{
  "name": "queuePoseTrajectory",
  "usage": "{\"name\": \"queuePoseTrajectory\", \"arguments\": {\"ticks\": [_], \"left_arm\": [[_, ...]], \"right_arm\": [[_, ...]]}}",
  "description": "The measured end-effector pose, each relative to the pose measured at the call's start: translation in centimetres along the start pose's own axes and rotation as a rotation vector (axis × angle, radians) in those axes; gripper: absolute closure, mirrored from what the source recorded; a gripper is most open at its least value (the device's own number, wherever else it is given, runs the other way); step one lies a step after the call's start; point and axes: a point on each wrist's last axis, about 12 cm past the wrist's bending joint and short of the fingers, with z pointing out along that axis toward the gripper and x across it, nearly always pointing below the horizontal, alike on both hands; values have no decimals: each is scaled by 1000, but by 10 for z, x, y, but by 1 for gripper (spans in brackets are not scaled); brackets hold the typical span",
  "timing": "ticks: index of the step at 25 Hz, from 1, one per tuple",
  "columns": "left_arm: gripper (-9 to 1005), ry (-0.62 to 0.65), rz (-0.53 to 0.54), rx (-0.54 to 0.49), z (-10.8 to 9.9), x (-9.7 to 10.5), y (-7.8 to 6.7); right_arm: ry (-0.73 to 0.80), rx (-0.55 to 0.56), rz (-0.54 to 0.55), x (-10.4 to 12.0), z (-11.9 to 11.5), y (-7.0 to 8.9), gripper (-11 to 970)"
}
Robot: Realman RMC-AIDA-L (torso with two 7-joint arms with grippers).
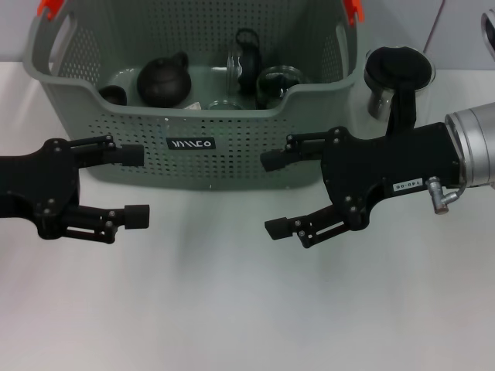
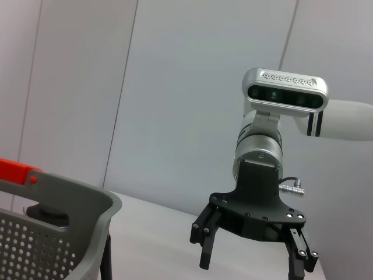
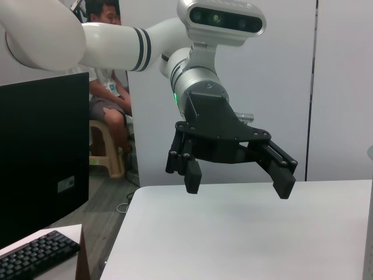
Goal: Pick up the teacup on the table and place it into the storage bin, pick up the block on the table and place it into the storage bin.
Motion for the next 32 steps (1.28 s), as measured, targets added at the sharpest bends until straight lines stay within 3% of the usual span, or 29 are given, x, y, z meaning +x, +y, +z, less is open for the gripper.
{"name": "queuePoseTrajectory", "arguments": {"ticks": [32], "left_arm": [[44,0,0,0,0,0,0]], "right_arm": [[0,0,0,0,0,0,13]]}}
